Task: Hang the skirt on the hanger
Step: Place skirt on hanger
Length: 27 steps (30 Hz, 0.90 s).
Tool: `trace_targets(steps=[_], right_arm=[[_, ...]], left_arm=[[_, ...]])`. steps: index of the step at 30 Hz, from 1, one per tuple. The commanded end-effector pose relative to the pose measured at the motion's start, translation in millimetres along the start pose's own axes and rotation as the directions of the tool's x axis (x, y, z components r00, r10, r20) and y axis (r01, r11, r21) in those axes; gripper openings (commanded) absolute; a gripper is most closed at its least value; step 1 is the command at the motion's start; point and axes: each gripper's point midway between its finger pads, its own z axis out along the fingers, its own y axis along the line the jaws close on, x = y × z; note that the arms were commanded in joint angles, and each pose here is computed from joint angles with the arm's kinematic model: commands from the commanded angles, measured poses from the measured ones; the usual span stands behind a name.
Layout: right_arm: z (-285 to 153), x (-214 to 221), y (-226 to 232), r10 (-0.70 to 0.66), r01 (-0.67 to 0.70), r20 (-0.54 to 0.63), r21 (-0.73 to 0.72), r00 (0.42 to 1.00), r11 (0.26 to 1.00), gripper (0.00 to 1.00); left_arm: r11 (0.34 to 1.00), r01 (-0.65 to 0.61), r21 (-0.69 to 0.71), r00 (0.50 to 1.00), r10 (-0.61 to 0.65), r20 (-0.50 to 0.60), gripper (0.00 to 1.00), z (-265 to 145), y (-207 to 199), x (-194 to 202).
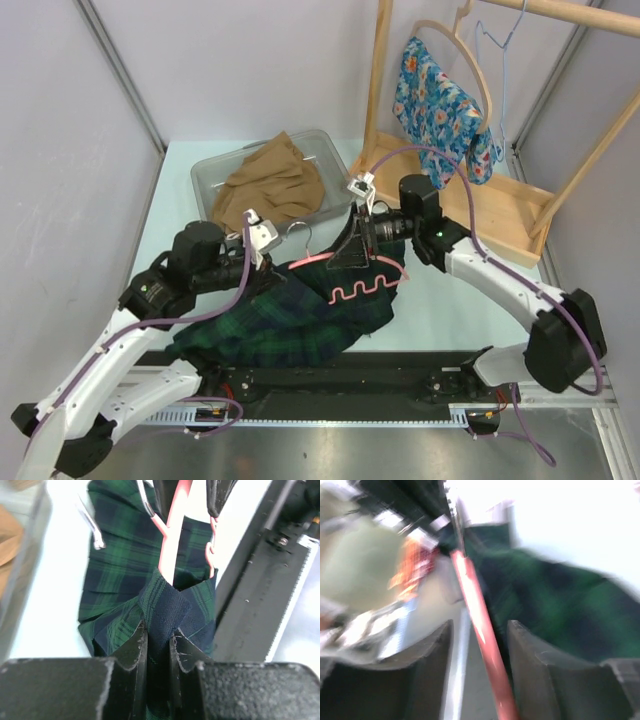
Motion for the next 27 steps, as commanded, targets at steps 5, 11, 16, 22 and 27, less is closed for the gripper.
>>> trace_targets(steps=[5, 11, 16, 22, 27], right_arm=[[-68, -53, -61, -0.240, 0.096, 0.097, 0.726, 0.966, 0.681, 0.66], [-117, -58, -70, -0.274, 0.022, 0.121, 0.884, 0.954, 0.467, 0.66], [-122, -21, -59, -0.230, 0.061, 0.041, 0.905, 0.972, 0.421, 0.61], [-115, 46, -41, -0.119, -0.006, 0.077, 0.862, 0.990, 0.507, 0.57], [-95, 98, -43, -0.017, -0.019, 0.032, 0.857, 0.999, 0.514, 0.58]], left_arm=[[0.975, 0.003, -0.223, 0.994, 0.021, 0.109, 0.00, -15, 34, -23], [0.920, 0.034, -0.391, 0.994, 0.010, 0.109, 0.00, -29, 62, -21], [0.880, 0.057, -0.472, 0.992, 0.006, 0.129, 0.00, -43, 73, -21], [0.853, 0.093, -0.513, 0.986, -0.006, 0.169, 0.00, -50, 78, -27], [0.850, 0.095, -0.519, 0.983, 0.004, 0.186, 0.00, -52, 80, -36]])
